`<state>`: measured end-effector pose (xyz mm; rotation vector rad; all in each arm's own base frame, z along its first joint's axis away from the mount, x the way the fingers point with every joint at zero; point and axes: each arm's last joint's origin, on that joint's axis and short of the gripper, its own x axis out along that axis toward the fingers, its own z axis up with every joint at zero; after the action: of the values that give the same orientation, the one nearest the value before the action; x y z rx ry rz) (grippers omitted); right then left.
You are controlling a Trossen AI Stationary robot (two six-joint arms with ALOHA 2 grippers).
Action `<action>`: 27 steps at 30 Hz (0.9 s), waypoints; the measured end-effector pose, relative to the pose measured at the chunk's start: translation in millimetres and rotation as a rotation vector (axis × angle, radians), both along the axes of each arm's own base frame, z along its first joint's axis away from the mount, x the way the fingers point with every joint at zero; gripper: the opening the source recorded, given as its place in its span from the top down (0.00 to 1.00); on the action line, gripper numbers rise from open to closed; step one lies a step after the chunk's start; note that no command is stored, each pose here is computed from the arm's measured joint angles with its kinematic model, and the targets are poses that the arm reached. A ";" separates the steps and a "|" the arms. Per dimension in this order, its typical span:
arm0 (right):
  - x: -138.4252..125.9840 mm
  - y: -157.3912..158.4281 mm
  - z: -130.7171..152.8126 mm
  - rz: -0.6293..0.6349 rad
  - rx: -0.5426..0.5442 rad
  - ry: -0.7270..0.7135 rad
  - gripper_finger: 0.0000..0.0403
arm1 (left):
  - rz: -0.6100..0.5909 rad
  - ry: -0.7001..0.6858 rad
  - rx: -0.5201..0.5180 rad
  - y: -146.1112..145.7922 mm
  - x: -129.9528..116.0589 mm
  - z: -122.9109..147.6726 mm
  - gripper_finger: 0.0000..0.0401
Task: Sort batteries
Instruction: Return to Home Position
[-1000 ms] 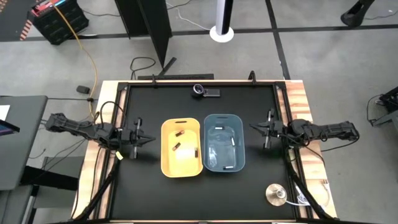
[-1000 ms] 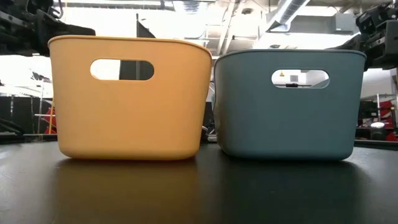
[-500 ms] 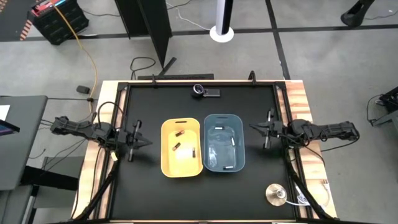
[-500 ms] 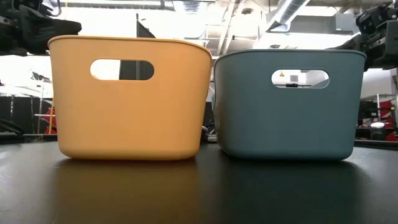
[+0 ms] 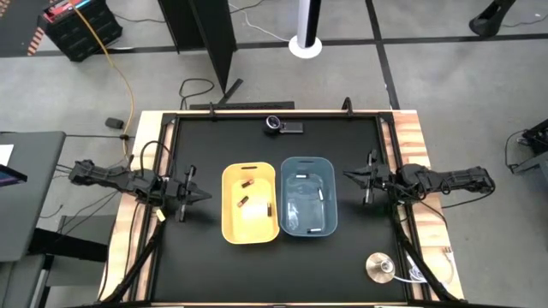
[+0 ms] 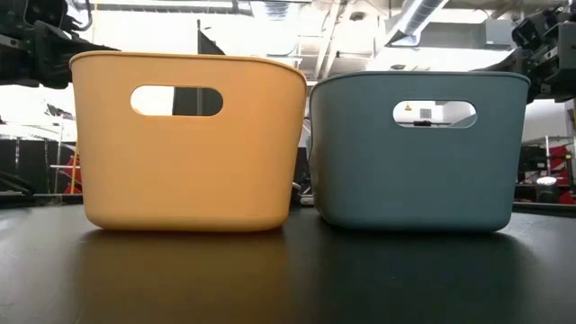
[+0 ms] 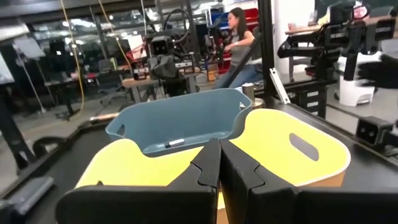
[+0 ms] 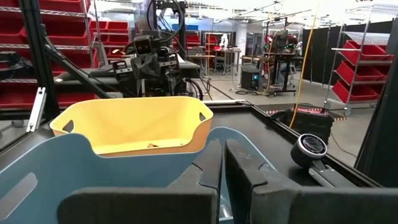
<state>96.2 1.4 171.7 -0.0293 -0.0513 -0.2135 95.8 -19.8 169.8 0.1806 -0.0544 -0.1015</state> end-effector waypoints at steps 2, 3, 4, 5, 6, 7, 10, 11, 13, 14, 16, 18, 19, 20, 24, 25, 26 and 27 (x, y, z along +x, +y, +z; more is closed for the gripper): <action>0.0 0.0 0.0 0.000 0.000 0.000 0.91 | -0.003 0.006 -0.030 -0.1 0.1 -0.2 1.00; 0.0 0.0 0.0 0.000 0.000 0.000 0.91 | -0.004 0.010 -0.046 -0.2 0.3 -0.4 1.00; 0.0 0.0 0.0 0.000 0.000 0.000 0.91 | -0.005 0.013 -0.061 -0.2 0.4 -0.5 1.00; 0.0 0.0 0.0 0.001 0.000 0.000 0.91 | -0.006 0.014 -0.070 -0.2 0.4 -0.6 1.00; 0.0 0.0 0.0 0.001 -0.001 0.000 0.91 | -0.006 0.015 -0.078 -0.2 0.4 -0.5 1.00; 0.0 0.0 0.0 0.001 -0.001 0.000 0.91 | -0.006 0.015 -0.081 -0.2 0.4 -0.5 1.00; 0.0 0.1 0.0 0.002 -0.001 0.000 0.91 | -0.005 0.015 -0.082 -0.2 0.4 -0.5 1.00; 0.0 0.1 0.0 0.002 -0.002 0.001 0.91 | -0.005 0.015 -0.082 -0.2 0.4 -0.5 1.00; 0.0 0.1 0.0 0.002 -0.003 0.001 0.91 | -0.005 0.015 -0.083 -0.2 0.4 -0.5 1.00; 0.0 0.1 0.0 0.002 -0.003 0.001 0.91 | -0.005 0.015 -0.083 -0.2 0.4 -0.5 1.00; 0.1 0.1 -0.1 0.002 -0.003 0.001 0.91 | -0.005 0.015 -0.083 -0.2 0.4 -0.5 1.00; 0.1 0.1 -0.1 0.002 -0.003 0.001 0.91 | -0.004 0.015 -0.083 -0.1 0.4 -0.5 1.00; 0.1 0.1 -0.1 0.002 -0.003 0.001 0.91 | -0.004 0.015 -0.083 -0.1 0.4 -0.5 1.00; 0.1 0.1 -0.2 0.002 -0.003 0.001 0.91 | -0.004 0.015 -0.083 -0.1 0.4 -0.5 1.00; 0.1 0.1 -0.1 0.002 -0.003 0.001 0.91 | -0.004 0.015 -0.083 -0.1 0.4 -0.5 1.00; 0.1 0.1 -0.1 0.002 -0.003 0.001 0.91 | -0.004 0.015 -0.083 -0.1 0.4 -0.5 1.00; 0.1 0.1 -0.1 0.002 -0.003 0.001 0.91 | -0.004 0.015 -0.083 -0.1 0.4 -0.5 1.00; 0.1 0.1 -0.1 0.002 -0.003 0.001 0.91 | -0.004 0.015 -0.083 -0.1 0.4 -0.5 1.00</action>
<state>96.2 1.5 171.6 -0.0321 -0.0508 -0.2113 96.1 -19.9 169.4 0.0968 -0.0439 -0.1039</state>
